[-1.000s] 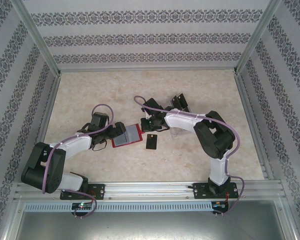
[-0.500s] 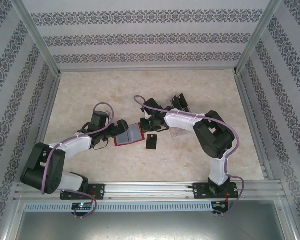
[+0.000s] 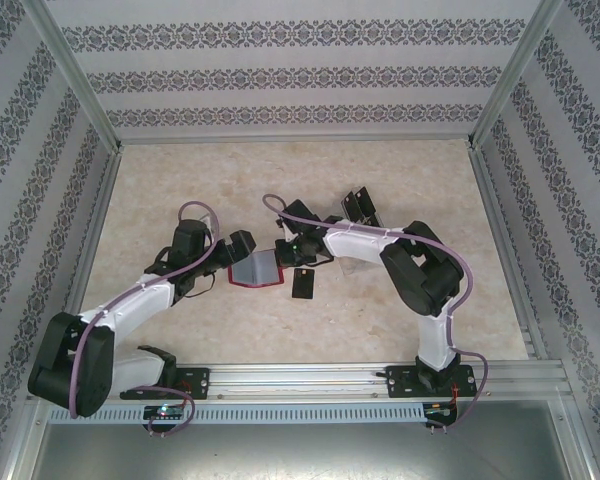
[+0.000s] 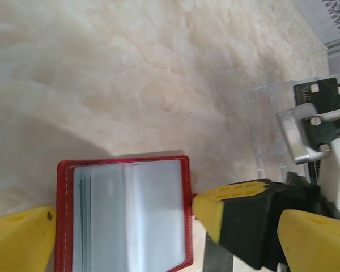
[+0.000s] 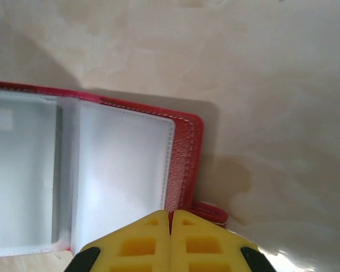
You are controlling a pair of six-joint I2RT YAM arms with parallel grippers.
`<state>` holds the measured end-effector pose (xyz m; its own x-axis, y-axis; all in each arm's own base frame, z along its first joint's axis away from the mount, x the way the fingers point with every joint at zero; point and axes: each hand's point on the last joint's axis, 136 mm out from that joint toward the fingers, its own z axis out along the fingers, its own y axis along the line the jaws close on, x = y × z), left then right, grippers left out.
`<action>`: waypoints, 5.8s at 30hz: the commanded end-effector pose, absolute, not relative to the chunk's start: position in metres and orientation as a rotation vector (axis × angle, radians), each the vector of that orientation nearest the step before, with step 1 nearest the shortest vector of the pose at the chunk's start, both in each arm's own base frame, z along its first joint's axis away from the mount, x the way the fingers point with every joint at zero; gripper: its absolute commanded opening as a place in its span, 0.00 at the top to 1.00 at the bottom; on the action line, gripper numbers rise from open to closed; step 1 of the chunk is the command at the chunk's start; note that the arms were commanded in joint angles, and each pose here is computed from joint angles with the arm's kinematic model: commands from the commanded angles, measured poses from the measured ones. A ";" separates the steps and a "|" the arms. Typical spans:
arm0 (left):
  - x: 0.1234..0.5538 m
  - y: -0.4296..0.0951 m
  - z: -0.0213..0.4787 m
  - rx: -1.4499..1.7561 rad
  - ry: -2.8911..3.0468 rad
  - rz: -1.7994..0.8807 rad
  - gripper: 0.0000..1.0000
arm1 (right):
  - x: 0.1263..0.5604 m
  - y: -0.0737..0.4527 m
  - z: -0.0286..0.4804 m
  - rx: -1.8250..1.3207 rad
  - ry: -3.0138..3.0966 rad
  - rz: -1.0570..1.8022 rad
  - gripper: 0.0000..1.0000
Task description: Put the credit cards into the card holder
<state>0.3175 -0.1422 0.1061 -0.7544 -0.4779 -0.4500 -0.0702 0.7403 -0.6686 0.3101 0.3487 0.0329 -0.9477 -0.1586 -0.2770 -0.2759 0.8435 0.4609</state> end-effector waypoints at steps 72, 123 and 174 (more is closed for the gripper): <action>0.339 -0.242 0.042 -0.438 2.486 -0.739 0.00 | 0.249 0.292 0.108 -0.033 2.438 0.992 1.00; 0.318 -0.130 0.072 -0.142 2.698 -0.194 0.00 | 0.275 0.346 0.017 -0.064 2.511 0.983 1.00; 0.299 -0.120 0.001 -0.268 2.822 -0.116 0.00 | 0.317 0.335 0.067 -0.437 2.790 0.607 0.72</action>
